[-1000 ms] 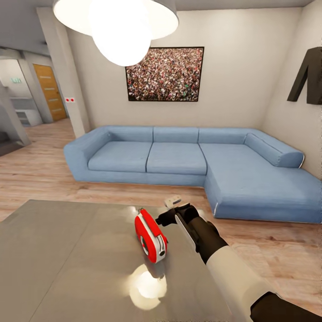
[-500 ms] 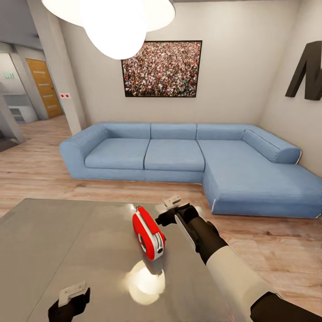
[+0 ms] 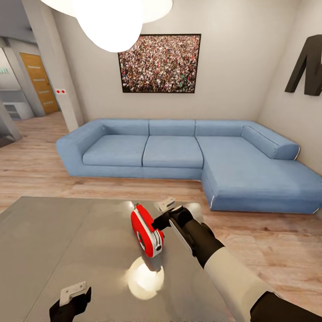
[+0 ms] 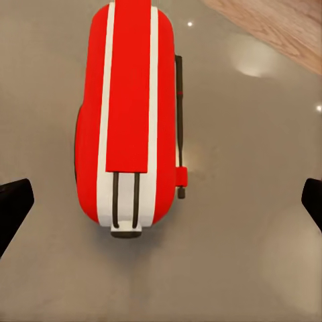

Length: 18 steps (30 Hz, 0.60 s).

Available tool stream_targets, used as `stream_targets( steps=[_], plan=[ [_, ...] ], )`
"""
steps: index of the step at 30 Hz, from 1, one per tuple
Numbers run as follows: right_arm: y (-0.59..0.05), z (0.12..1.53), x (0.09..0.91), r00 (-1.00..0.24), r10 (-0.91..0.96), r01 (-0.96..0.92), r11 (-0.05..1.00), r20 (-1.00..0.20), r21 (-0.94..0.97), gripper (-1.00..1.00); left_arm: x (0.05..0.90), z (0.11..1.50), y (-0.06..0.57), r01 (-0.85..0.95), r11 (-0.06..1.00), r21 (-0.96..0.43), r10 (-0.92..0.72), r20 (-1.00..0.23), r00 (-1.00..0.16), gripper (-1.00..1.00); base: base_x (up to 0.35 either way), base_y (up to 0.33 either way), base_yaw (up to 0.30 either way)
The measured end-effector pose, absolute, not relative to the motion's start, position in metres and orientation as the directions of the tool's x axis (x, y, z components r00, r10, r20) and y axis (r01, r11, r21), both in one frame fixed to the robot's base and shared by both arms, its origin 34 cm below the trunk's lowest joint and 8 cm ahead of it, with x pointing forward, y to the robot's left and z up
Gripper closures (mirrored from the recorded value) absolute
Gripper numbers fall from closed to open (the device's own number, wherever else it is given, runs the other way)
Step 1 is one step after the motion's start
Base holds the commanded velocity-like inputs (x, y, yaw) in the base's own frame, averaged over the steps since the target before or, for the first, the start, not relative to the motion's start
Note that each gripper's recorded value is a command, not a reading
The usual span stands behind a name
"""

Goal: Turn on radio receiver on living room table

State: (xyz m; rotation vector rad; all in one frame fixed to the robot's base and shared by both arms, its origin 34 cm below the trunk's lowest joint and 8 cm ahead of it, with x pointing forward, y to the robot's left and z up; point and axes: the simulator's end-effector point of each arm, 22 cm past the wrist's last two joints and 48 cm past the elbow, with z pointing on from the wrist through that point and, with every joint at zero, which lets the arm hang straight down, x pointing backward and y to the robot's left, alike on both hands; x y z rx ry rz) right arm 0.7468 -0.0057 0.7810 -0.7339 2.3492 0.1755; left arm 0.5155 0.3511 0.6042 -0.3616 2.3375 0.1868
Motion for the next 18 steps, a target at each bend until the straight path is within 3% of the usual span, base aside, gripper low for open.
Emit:
stream_targets(
  steps=[18],
  plan=[
    [-0.006, 0.7722, 0.7462, -0.63, -0.464, -0.551, 0.832, -0.622, -0.063, -1.0, 0.5122, 0.5988, 0.3511, -0.312, 0.95, 0.033, -0.202, -0.696, -0.689, -1.0, 0.0, 0.0, 0.0]
  ],
)
